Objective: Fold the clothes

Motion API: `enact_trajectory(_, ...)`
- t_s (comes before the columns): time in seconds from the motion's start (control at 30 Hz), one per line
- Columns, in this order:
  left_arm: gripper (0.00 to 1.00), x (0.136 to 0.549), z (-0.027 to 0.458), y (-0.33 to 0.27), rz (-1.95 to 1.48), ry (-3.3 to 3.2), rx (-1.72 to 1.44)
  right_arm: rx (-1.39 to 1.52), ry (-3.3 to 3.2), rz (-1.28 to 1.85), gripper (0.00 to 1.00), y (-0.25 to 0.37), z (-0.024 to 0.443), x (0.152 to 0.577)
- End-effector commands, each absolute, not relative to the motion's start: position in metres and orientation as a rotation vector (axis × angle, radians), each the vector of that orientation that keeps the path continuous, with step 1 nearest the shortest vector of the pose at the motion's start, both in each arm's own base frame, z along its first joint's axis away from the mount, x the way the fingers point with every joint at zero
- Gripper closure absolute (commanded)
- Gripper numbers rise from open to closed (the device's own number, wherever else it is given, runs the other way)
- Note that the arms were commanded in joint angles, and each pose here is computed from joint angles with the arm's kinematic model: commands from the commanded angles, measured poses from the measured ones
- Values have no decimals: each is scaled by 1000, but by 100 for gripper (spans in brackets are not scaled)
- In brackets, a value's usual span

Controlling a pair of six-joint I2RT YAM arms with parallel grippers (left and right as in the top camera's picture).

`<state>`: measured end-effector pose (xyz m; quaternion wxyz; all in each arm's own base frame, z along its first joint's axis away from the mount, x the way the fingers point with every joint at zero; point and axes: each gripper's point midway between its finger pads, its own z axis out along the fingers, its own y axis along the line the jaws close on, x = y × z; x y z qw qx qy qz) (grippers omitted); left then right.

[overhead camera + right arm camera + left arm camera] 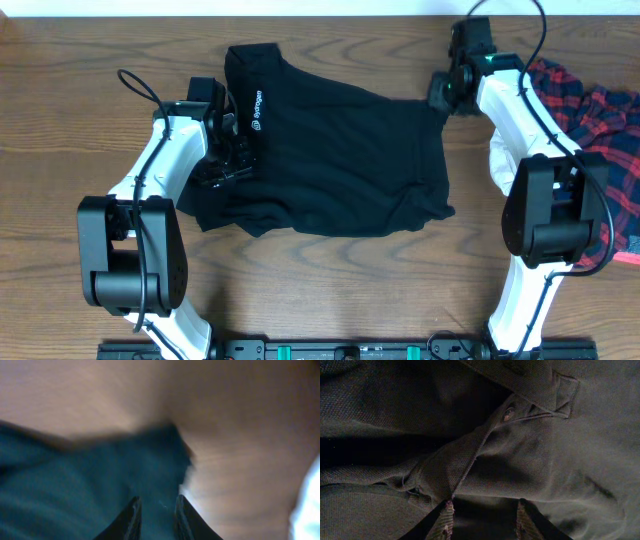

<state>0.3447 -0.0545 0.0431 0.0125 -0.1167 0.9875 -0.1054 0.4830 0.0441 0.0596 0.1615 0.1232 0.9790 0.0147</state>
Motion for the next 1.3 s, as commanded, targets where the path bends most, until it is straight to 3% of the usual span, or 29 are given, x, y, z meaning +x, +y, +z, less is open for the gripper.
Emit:
enact_trajectory(0.0,58,341,37,-53,-311,3097,-353,450,2789,-122,75,21,58,476)
enact_trajectory(0.17,58,341,37,-53,-311,3097,-353,451,2822,-134,59,19,54,468)
enact_trajectory(0.5,57,340,37,-53,-312,3100,-353,558,2894,-93,62,25,31,455)
enact_trajectory(0.63,58,340,37,-53,-311,3101,-354,430,3027,105,62,56,26,436)
enact_trajectory(1.03,58,330,40,-50,-287,3136,-352,261,3289,35,60,58,28,374)
enact_trajectory(1.27,53,339,89,-44,-250,2975,-312,229,3258,52,58,60,53,371)
